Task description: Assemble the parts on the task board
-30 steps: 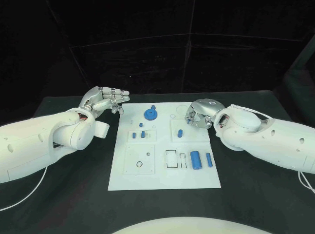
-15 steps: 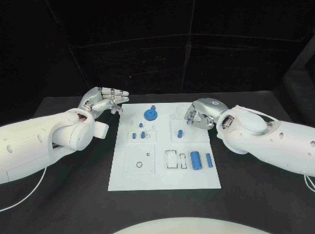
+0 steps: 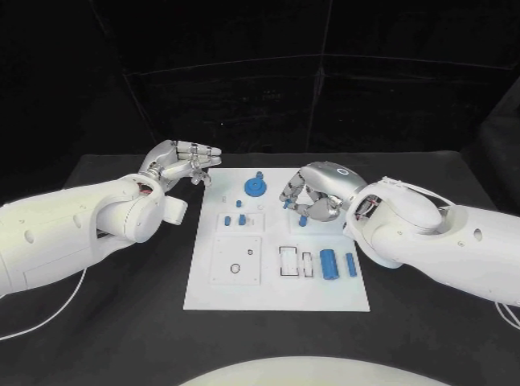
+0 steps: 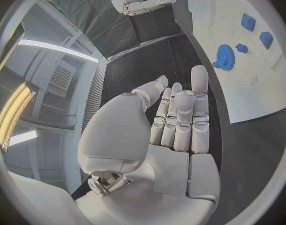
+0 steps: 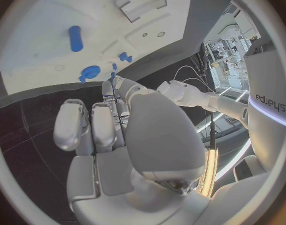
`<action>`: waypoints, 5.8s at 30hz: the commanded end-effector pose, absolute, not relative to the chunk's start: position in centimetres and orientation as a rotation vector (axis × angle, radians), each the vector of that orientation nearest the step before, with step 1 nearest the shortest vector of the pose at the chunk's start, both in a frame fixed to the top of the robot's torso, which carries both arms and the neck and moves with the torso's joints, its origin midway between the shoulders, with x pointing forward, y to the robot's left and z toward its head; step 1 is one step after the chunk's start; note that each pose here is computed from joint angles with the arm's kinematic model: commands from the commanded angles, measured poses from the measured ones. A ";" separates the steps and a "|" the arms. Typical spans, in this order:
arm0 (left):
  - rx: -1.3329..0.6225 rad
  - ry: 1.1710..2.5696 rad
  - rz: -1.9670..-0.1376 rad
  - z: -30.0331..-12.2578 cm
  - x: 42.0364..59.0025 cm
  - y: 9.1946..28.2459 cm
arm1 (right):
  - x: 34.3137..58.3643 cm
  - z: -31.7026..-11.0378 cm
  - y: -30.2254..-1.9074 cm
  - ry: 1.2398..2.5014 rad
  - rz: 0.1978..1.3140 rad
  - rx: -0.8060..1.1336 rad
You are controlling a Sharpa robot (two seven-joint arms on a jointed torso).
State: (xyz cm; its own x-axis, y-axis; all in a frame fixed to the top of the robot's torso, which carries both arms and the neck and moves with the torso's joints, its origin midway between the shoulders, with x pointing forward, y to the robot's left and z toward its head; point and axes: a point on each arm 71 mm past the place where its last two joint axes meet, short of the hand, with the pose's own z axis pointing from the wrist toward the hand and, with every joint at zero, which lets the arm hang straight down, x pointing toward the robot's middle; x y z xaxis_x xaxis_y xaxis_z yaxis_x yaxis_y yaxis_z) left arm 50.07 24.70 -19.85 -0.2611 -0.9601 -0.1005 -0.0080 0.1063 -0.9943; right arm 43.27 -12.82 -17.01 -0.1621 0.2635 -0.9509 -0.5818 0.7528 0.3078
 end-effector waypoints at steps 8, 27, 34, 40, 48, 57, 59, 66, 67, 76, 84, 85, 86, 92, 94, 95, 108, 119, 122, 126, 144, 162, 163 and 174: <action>-1.031 1.466 -1.347 -19.7 49.9 24.1 | 42.5 -18.0 -8.7 1.585 0.849 -0.333; -1.028 1.475 -1.363 -19.7 49.9 23.3 | 41.6 -22.7 -6.5 1.698 0.839 -0.389; -1.027 1.477 -1.365 -19.7 49.9 23.2 | 41.4 -23.1 -6.2 1.704 0.843 -0.397; -1.027 1.478 -1.365 -19.7 50.0 23.2 | 41.2 -23.2 -5.9 1.706 0.851 -0.403; -1.028 1.480 -1.366 -19.8 50.0 23.1 | 41.3 -23.5 -5.7 1.720 0.838 -0.416; -1.028 1.481 -1.366 -19.8 50.0 23.1 | 41.3 -24.0 -5.5 1.732 0.830 -0.425; -1.028 1.481 -1.367 -19.8 50.0 23.1 | 41.3 -24.1 -5.5 1.735 0.825 -0.428; -1.028 1.483 -1.367 -19.8 50.0 23.1 | 41.3 -24.3 -5.4 1.745 0.813 -0.436; -1.028 1.483 -1.367 -19.8 50.0 23.1 | 41.3 -24.3 -5.4 1.746 0.813 -0.438; -1.029 1.484 -1.367 -19.8 50.0 23.1 | 41.0 -24.8 -5.3 1.767 0.801 -0.457; -1.030 1.486 -1.367 -19.8 50.0 23.1 | 40.9 -24.9 -5.2 1.771 0.800 -0.464; -1.030 1.486 -1.367 -19.8 50.0 23.1 | 40.9 -24.9 -5.2 1.769 0.802 -0.462; -1.030 1.486 -1.367 -19.8 50.0 23.1 | 40.9 -24.9 -5.2 1.767 0.804 -0.461; -1.031 1.489 -1.367 -19.8 50.0 23.1 | 41.0 -24.7 -5.3 1.742 0.821 -0.434; -1.031 1.491 -1.368 -19.8 50.0 23.1 | 41.0 -24.6 -5.4 1.726 0.831 -0.420; -1.031 1.492 -1.368 -19.8 50.0 23.1 | 41.0 -24.5 -5.4 1.714 0.839 -0.411; -1.034 1.496 -1.365 -19.9 50.0 23.3 | 40.3 -23.2 -7.6 1.643 0.900 -0.310; -1.036 1.500 -1.365 -19.9 50.0 23.3 | 42.8 -20.3 -13.8 1.699 0.709 -0.250; -1.036 1.499 -1.364 -20.0 50.0 23.3 | 43.4 -20.1 -15.1 1.723 0.655 -0.249; -1.035 1.499 -1.364 -19.9 50.0 23.3 | 43.9 -20.1 -16.2 1.739 0.614 -0.243; -1.036 1.503 -1.367 -20.0 50.0 23.2 | 45.1 -20.9 -16.0 1.778 0.567 -0.284; -1.036 1.505 -1.367 -20.0 50.1 23.1 | 45.1 -21.3 -15.1 1.809 0.572 -0.324; -1.036 1.505 -1.367 -20.0 50.1 23.1 | 45.1 -21.2 -15.1 1.804 0.572 -0.326; -1.038 1.510 -1.367 -20.0 50.1 23.1 | 45.3 -20.9 -15.3 1.748 0.540 -0.324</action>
